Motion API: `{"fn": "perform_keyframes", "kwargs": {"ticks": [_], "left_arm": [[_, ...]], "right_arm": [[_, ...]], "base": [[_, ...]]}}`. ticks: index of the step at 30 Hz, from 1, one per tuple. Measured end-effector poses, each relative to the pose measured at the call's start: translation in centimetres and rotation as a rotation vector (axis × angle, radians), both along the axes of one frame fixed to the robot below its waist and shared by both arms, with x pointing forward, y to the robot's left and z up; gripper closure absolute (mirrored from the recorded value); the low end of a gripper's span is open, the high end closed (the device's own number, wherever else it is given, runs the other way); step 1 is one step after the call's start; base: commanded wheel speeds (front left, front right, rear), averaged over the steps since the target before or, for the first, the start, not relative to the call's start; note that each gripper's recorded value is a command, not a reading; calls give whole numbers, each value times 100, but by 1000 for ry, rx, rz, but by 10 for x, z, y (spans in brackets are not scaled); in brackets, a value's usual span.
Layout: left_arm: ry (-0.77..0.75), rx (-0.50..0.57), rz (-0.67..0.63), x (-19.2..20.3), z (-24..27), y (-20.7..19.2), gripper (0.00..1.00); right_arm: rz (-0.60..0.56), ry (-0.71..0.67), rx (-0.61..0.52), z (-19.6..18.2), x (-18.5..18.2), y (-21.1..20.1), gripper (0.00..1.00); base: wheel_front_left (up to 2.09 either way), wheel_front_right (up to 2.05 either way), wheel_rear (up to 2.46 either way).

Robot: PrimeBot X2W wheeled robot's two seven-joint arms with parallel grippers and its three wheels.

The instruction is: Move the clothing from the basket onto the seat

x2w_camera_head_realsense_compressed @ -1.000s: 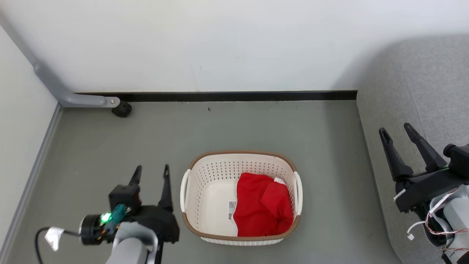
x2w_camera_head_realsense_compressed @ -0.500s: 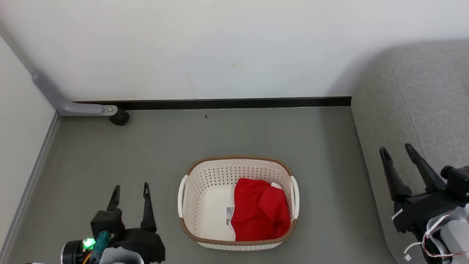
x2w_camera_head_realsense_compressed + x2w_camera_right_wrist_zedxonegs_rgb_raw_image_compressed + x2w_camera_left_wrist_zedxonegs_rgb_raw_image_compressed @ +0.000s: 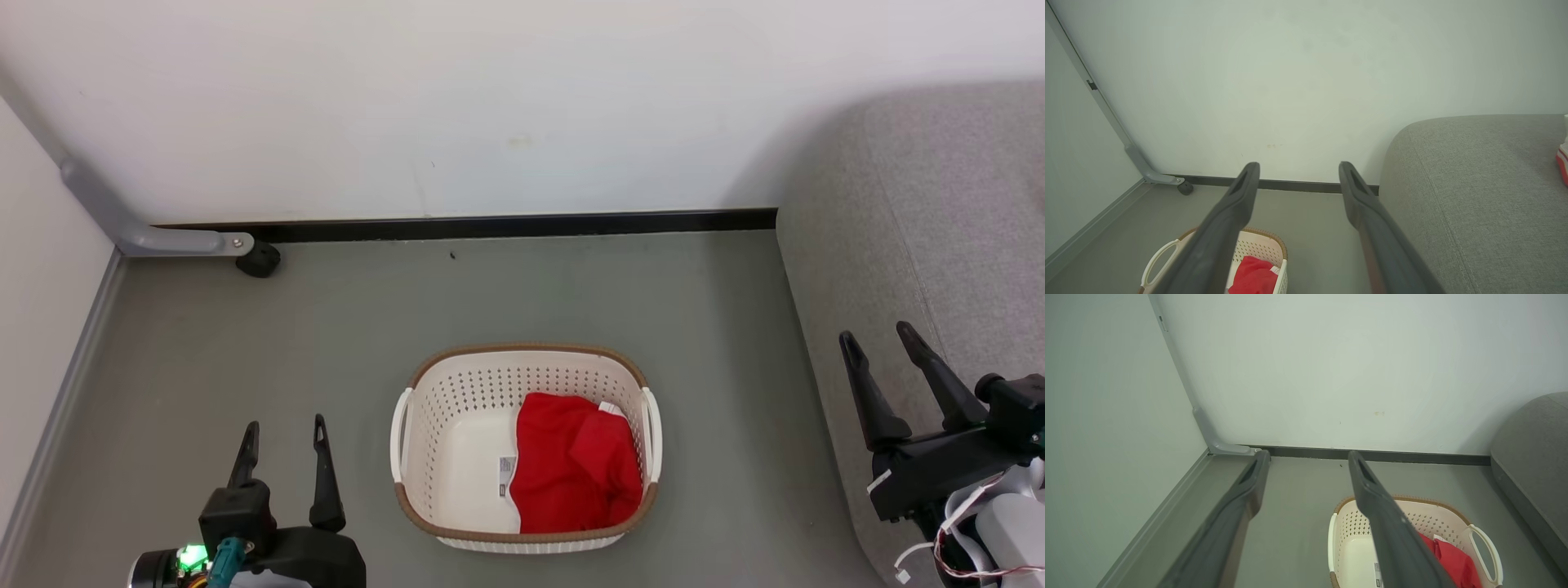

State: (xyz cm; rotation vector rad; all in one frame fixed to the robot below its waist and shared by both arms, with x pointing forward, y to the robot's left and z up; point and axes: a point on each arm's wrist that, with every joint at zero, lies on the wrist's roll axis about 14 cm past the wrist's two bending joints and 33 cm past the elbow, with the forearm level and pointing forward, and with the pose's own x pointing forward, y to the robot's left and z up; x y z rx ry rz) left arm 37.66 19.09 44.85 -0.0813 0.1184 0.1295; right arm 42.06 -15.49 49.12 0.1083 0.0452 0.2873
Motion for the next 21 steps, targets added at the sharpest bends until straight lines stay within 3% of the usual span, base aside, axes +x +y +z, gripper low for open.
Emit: {"fn": "perform_keyframes", "kwargs": {"ticks": [13, 21], "left_arm": [[61, -1, -107, 7, -22, -37, 0], [148, -115, -264, 9, -50, -97, 0]], "right_arm": [[-17, -14, 17, 0, 15, -8, 0], [3, -55, 17, 7, 42, -8, 0]], "base": [[0, 0, 0], [0, 0, 0]]}}
